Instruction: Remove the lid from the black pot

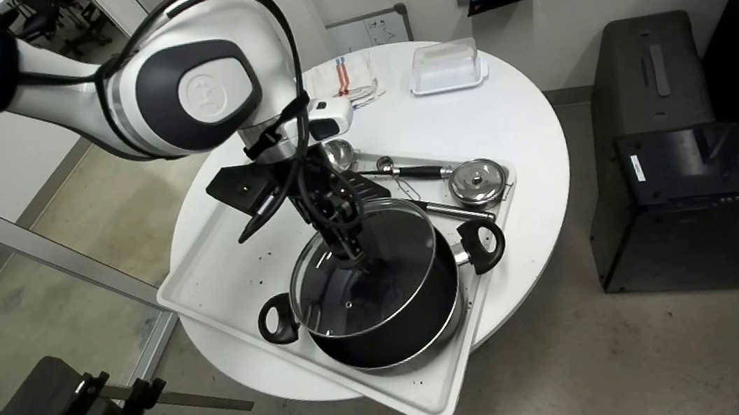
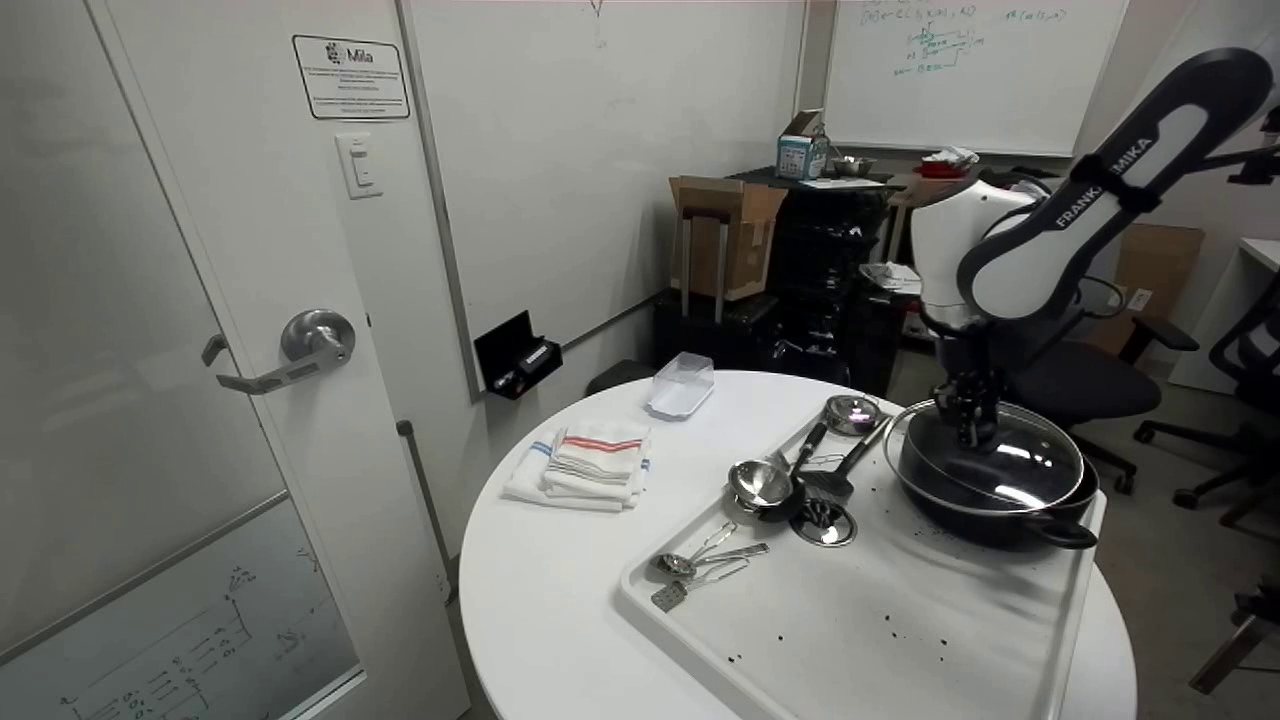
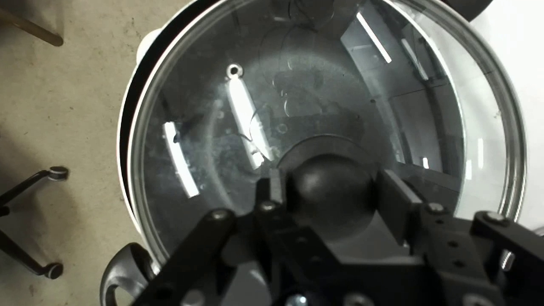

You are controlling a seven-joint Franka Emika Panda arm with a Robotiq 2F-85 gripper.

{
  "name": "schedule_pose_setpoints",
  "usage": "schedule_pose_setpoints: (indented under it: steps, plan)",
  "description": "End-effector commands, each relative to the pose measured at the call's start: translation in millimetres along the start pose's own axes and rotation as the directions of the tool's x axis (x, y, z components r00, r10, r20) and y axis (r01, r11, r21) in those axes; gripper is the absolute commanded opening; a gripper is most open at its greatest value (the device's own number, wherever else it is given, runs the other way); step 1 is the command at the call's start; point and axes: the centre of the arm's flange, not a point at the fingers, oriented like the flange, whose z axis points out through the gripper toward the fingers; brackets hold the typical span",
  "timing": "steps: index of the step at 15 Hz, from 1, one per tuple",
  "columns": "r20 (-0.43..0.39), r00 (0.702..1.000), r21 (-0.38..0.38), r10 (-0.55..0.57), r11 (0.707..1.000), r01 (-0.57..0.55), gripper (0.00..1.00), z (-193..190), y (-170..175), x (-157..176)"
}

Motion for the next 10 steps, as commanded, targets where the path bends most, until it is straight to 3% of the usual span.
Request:
schedule_pose_setpoints:
  steps: [1, 10]
  plan:
    - [-0.015, 1.000, 0.031, -0.007, 0.999, 0.007, 0.27, -6, 2, 2]
    - [-0.012, 0.999, 0.048, -0.039, 0.998, 0.040, 0.25, -25, 8, -16]
